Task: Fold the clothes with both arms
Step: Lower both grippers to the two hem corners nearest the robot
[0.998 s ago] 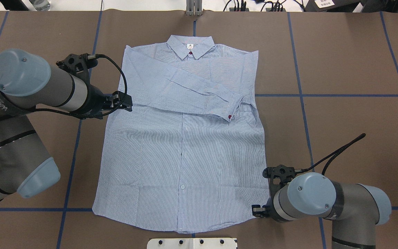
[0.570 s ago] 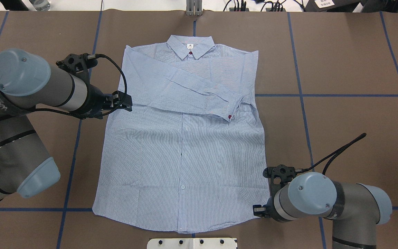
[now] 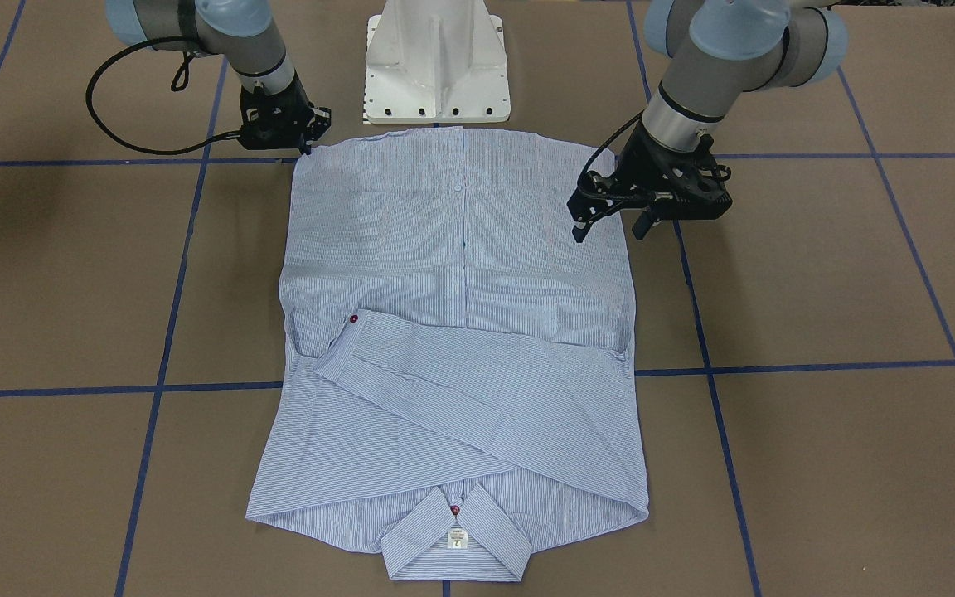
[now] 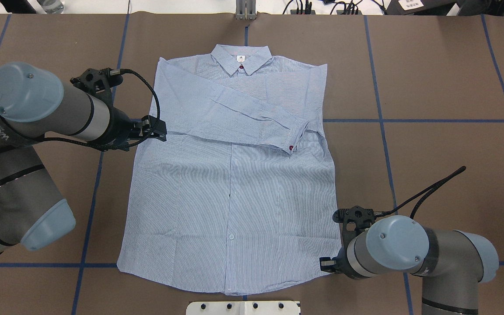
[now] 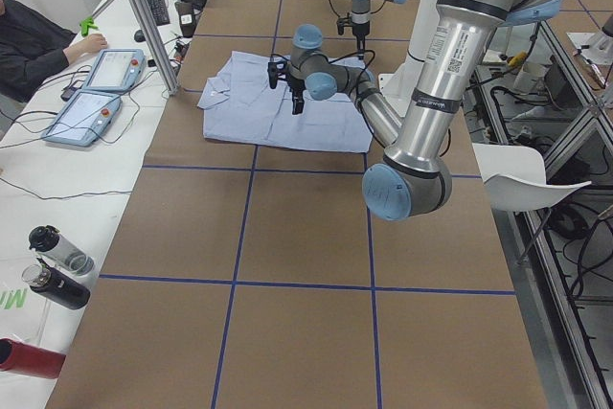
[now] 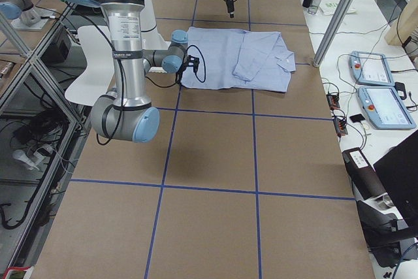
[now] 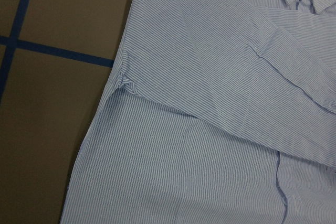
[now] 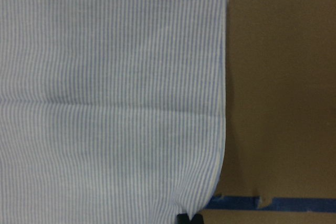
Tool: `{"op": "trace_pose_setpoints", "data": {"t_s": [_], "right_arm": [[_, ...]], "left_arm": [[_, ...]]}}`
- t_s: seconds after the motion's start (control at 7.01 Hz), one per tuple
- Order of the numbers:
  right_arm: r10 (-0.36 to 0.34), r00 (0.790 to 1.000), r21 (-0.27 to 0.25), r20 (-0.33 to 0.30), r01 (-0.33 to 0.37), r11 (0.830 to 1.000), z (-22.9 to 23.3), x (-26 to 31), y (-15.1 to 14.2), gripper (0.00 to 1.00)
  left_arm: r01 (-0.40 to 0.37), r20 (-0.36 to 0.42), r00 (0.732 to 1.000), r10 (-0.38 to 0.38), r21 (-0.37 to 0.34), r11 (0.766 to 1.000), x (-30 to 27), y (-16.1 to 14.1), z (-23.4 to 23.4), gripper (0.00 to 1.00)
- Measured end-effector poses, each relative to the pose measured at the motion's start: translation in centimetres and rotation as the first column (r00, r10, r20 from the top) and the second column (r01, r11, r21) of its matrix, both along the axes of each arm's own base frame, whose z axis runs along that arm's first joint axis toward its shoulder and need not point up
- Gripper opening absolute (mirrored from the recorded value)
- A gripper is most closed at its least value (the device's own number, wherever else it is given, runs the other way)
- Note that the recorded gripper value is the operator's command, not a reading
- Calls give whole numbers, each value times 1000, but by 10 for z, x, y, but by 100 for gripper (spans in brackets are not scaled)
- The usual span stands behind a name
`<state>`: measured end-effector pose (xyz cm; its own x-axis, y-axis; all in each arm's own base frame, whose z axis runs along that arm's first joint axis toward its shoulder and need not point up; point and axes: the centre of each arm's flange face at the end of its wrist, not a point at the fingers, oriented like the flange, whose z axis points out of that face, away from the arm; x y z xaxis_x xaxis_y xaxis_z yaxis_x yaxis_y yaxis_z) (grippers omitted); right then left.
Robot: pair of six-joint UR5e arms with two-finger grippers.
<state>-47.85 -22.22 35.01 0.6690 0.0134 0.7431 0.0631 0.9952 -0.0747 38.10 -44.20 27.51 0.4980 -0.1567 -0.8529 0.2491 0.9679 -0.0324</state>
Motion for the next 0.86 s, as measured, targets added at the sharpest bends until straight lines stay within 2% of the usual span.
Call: {"op": "trace_pose_setpoints", "data": {"t_s": [0.29, 0.43, 0.57, 0.86], "right_arm": [[24, 999, 11, 38, -24, 1000, -17, 12, -9, 0], [36, 998, 18, 58, -37, 999, -25, 18, -12, 0], [45, 996, 25, 80, -47, 999, -36, 22, -16, 0], [54, 992, 33, 111, -58, 998, -51, 22, -20, 0]], "left_arm": [[-3, 49, 999, 4, -37, 999, -3, 12, 36, 99], [-8, 82, 997, 13, -63, 998, 4, 28, 59, 99], [-17, 104, 994, 28, -100, 995, 18, 54, 80, 99], [-31, 84, 995, 46, -176, 984, 49, 124, 107, 98]]}}
